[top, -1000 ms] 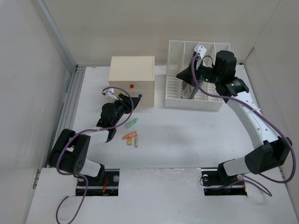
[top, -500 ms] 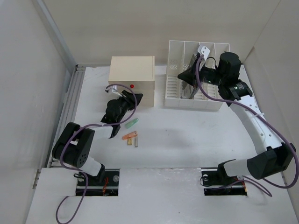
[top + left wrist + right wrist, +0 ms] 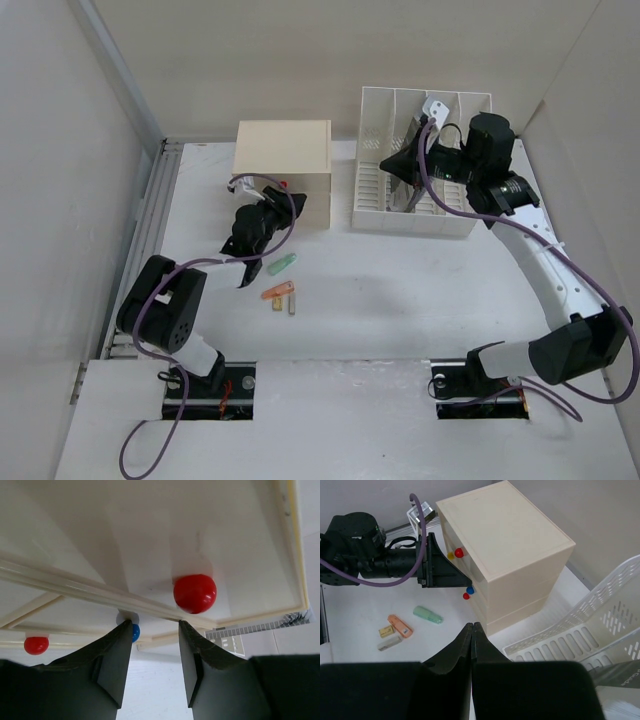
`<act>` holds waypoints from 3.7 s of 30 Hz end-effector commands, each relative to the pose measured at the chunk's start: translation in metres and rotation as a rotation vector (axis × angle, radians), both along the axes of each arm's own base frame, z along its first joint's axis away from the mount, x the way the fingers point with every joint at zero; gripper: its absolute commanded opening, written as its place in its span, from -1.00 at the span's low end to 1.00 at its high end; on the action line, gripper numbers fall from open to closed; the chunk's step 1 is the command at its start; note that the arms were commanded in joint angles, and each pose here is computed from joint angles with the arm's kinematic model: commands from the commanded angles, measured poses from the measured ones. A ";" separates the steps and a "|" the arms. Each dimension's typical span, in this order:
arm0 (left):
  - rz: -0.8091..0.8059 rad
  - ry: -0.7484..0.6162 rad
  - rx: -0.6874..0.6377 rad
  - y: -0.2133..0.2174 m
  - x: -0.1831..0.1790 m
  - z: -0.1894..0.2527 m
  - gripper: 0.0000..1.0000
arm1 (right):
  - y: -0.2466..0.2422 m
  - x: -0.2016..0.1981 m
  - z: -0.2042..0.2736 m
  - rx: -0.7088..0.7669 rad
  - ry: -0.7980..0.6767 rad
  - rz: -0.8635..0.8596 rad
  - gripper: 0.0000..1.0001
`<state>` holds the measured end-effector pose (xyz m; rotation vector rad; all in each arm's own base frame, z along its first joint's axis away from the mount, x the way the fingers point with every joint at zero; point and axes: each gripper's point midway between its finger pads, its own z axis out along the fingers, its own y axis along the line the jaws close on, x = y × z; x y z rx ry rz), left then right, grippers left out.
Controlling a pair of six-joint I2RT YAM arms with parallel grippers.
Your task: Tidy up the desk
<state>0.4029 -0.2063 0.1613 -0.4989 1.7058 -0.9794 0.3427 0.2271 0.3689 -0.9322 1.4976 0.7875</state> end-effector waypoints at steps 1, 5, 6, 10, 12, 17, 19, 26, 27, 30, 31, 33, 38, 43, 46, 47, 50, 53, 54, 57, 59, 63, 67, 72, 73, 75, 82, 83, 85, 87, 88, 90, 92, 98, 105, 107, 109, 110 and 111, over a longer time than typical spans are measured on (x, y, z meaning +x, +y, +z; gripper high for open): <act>-0.004 -0.009 0.011 -0.008 0.004 0.004 -0.21 | -0.001 -0.007 0.026 0.037 -0.079 0.011 -0.94; 0.006 0.025 0.018 -0.005 0.002 -0.006 -0.23 | -0.001 -0.007 0.026 0.037 -0.079 0.011 -0.94; 0.006 0.015 0.013 -0.005 0.002 -0.002 -0.23 | -0.001 -0.007 0.026 0.037 -0.079 0.011 -0.94; 0.016 0.039 0.014 -0.001 -0.005 -0.011 -0.25 | 0.000 -0.007 0.028 0.040 -0.088 0.011 -0.94; 0.016 0.047 0.019 -0.002 -0.008 -0.015 -0.28 | 0.000 -0.007 0.028 0.040 -0.088 0.011 -0.94; -0.001 0.052 0.002 -0.008 -0.017 -0.018 -0.36 | 0.000 -0.007 0.028 0.040 -0.088 0.011 -0.94; -0.001 0.052 0.004 -0.010 -0.018 -0.018 -0.36 | 0.000 -0.007 0.028 0.040 -0.088 0.011 -0.94; 0.007 0.050 0.006 -0.009 -0.021 -0.017 -0.36 | 0.000 -0.004 0.025 0.037 -0.079 0.011 -0.94; 0.007 0.050 0.006 -0.009 -0.021 -0.017 -0.36 | 0.000 -0.004 0.025 0.037 -0.079 0.011 -0.94; 0.020 0.058 0.012 -0.006 -0.022 -0.021 -0.36 | 0.000 -0.004 0.021 0.035 -0.070 0.011 -0.94; 0.030 0.057 0.013 -0.005 -0.021 -0.021 -0.34 | 0.000 -0.004 0.021 0.035 -0.070 0.011 -0.94; 0.030 0.065 0.017 -0.005 -0.021 -0.025 -0.34 | 0.000 -0.004 0.021 0.035 -0.070 0.011 -0.94; 0.049 0.043 0.019 -0.005 -0.013 -0.016 -0.29 | 0.000 -0.004 0.021 0.035 -0.070 0.011 -0.94; 0.057 0.044 0.029 -0.004 -0.004 -0.015 -0.27 | 0.000 -0.004 0.021 0.035 -0.070 0.011 -0.94; 0.056 0.033 0.033 -0.005 -0.002 -0.011 -0.24 | 0.000 -0.004 0.021 0.035 -0.070 0.011 -0.94; 0.065 0.033 0.033 -0.001 0.000 -0.011 -0.24 | 0.000 -0.004 0.021 0.035 -0.070 0.011 -0.94; 0.073 0.029 0.043 0.001 0.001 -0.012 -0.24 | 0.001 -0.002 0.017 0.032 -0.061 0.011 -0.94; 0.073 0.029 0.043 0.001 0.001 -0.012 -0.24 | 0.002 -0.003 0.017 0.033 -0.061 0.020 -0.94; 0.073 0.029 0.043 0.001 0.001 -0.012 -0.24 | 0.002 -0.003 0.017 0.033 -0.061 0.020 -0.94; 0.090 0.026 0.052 0.006 0.003 -0.012 -0.24 | 0.002 -0.003 0.017 0.033 -0.061 0.020 -0.94; 0.090 0.028 0.053 0.005 0.005 -0.012 -0.24 | 0.002 -0.003 0.017 0.033 -0.061 0.020 -0.94; 0.098 0.021 0.060 0.007 0.010 -0.013 -0.24 | 0.003 -0.001 0.014 0.031 -0.052 0.020 -0.94; 0.098 0.021 0.060 0.006 0.013 -0.013 -0.24 | 0.003 -0.001 0.014 0.031 -0.052 0.020 -0.94; 0.097 0.008 0.063 0.004 0.019 -0.011 -0.24 | 0.003 -0.001 0.014 0.031 -0.052 0.020 -0.94; 0.097 0.008 0.063 0.004 0.019 -0.011 -0.24 | 0.003 -0.001 0.014 0.031 -0.052 0.020 -0.94; 0.098 -0.001 0.058 0.003 0.021 -0.006 -0.27 | 0.003 -0.001 0.010 0.028 -0.043 0.020 -0.94; 0.098 -0.001 0.058 0.002 0.023 -0.006 -0.60 | 0.003 -0.002 0.010 0.030 -0.042 0.029 -0.94; 0.098 -0.001 0.058 0.002 0.023 -0.006 -0.63 | 0.003 -0.002 0.010 0.030 -0.042 0.029 -0.94; 0.098 -0.001 0.058 0.002 0.023 -0.006 -0.68 | 0.003 -0.002 0.010 0.030 -0.042 0.029 -0.94; 0.098 -0.001 0.058 0.002 0.023 -0.006 -0.75 | 0.003 -0.002 0.010 0.030 -0.042 0.029 -0.94; 0.098 -0.001 0.058 0.002 0.023 -0.006 -0.78 | 0.003 -0.002 0.010 0.030 -0.042 0.029 -0.94; 0.098 -0.001 0.058 0.002 0.023 -0.006 -0.80 | 0.004 -0.004 0.010 0.031 -0.042 0.038 -0.94; 0.097 0.015 0.067 0.004 0.017 -0.014 -0.82 | 0.004 -0.004 0.010 0.031 -0.042 0.038 -0.94; 0.099 0.037 0.055 0.016 -0.008 -0.032 -0.83 | 0.005 -0.005 0.010 0.032 -0.042 0.047 -0.94; 0.056 0.043 0.039 0.010 -0.042 -0.044 -0.83 | 0.006 -0.004 0.009 0.034 -0.041 0.056 -0.94; 0.053 0.048 0.043 0.010 -0.048 -0.047 -0.83 | 0.006 -0.004 0.009 0.034 -0.041 0.056 -0.94; 0.037 0.041 0.042 0.007 -0.059 -0.047 -0.83 | 0.006 -0.004 0.009 0.034 -0.041 0.056 -0.94; 0.039 0.044 0.033 0.007 -0.061 -0.047 -0.83 | 0.006 -0.004 0.009 0.034 -0.041 0.056 -0.94; 0.040 0.041 0.033 0.007 -0.064 -0.046 -0.83 | 0.007 -0.001 0.005 0.031 -0.032 0.056 -0.94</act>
